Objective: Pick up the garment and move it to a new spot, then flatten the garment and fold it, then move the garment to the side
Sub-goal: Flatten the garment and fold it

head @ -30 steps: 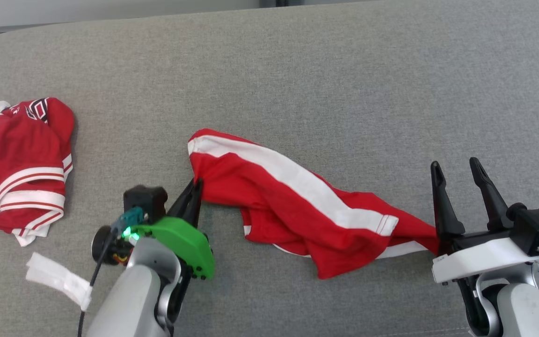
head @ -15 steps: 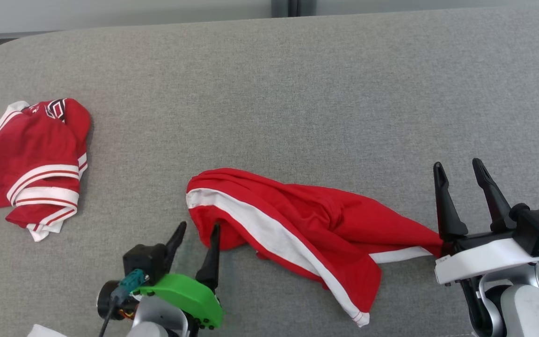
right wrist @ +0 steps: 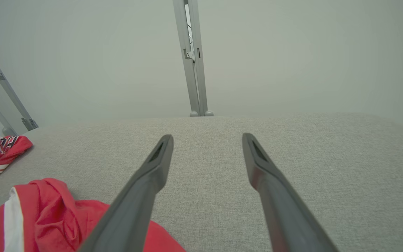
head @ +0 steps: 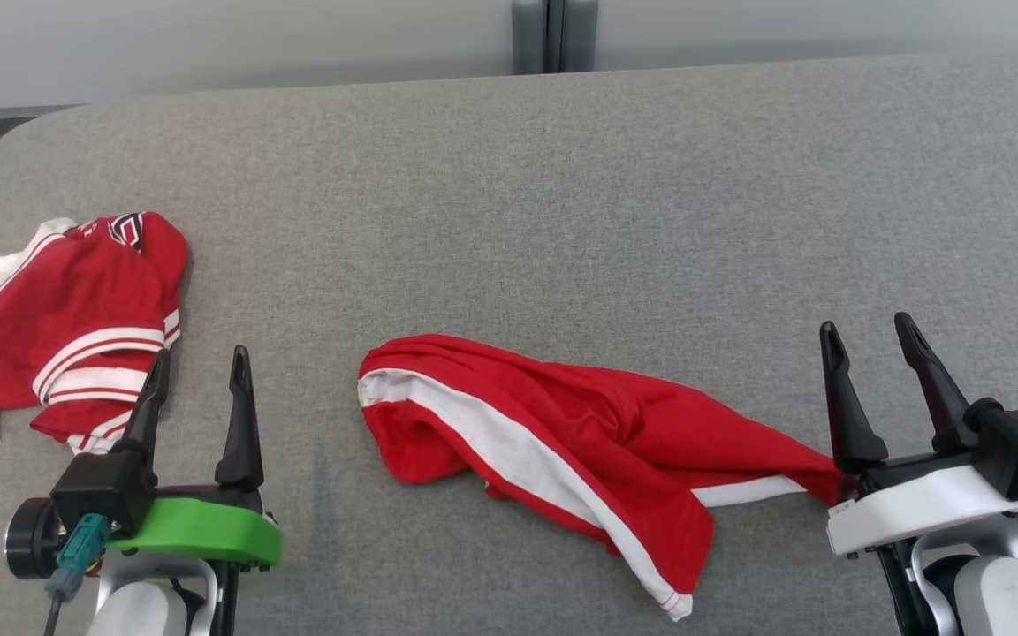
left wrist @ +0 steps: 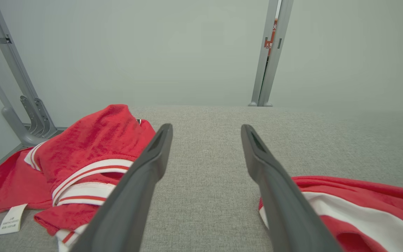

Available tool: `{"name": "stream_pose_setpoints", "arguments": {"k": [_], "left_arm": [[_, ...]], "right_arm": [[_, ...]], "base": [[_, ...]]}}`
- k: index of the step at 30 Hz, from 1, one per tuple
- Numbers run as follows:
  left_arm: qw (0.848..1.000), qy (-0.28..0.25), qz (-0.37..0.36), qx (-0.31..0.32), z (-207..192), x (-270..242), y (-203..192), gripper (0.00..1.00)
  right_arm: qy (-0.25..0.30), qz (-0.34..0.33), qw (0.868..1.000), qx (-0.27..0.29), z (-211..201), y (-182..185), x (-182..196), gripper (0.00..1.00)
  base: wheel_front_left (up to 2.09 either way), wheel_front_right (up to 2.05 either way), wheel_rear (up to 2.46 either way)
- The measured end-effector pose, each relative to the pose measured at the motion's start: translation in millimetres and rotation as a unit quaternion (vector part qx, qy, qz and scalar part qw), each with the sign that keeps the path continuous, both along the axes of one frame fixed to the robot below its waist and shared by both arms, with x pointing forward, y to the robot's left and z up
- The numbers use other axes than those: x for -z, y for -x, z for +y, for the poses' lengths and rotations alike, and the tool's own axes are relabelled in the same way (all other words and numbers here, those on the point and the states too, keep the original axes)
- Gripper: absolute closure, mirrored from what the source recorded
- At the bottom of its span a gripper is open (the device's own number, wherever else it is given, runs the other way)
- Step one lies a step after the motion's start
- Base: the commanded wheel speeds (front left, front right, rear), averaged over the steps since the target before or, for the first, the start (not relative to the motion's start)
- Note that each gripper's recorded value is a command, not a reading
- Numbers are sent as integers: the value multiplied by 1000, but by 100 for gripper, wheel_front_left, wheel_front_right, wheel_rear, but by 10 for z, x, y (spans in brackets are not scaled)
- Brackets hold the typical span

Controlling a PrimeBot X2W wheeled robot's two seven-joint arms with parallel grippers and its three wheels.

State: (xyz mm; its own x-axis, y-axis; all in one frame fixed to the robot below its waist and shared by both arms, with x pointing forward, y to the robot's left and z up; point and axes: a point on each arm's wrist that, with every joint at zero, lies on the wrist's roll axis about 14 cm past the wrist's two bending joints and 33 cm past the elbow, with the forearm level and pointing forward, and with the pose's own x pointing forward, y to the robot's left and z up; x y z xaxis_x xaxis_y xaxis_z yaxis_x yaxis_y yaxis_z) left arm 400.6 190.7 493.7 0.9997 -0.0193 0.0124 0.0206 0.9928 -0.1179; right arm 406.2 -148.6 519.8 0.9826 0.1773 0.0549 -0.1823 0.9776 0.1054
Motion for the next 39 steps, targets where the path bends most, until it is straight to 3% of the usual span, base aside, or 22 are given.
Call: {"name": "stream_pose_setpoints", "arguments": {"k": [16, 21, 28, 33, 34, 35, 37, 39], "left_arm": [[1000, -4, 10, -4, 37, 11, 61, 0], [998, 3, 43, 54, -243, 97, -76, 0], [976, 22, 171, 136, -704, 656, -122, 0], [962, 32, 222, 156, -834, 927, -136, 0], [960, 33, 230, 156, -841, 971, -142, 18], [959, 37, 234, 157, -853, 998, -151, 55], [957, 39, 240, 158, -867, 1039, -167, 100], [956, 41, 242, 160, -878, 1063, -175, 100]], "right_arm": [[5, -3, 1000, 0, -12, 50, -49, 0], [5, 7, 1000, -2, 7, 25, 18, 0], [2, 22, 1000, -6, 42, -20, 130, 0], [0, 38, 999, -1, 9, -9, 243, 0], [0, 41, 999, -2, 12, -4, 265, 0], [0, 44, 999, -2, 14, 2, 282, 0], [0, 48, 999, -6, 37, 16, 308, 0], [4, 53, 998, -21, 122, 46, 335, 0]], "base": [[0, 0, 0], [0, 0, 0], [0, 0, 0], [0, 0, 0], [0, 0, 0], [0, 0, 0], [0, 0, 0], [0, 0, 0]]}}
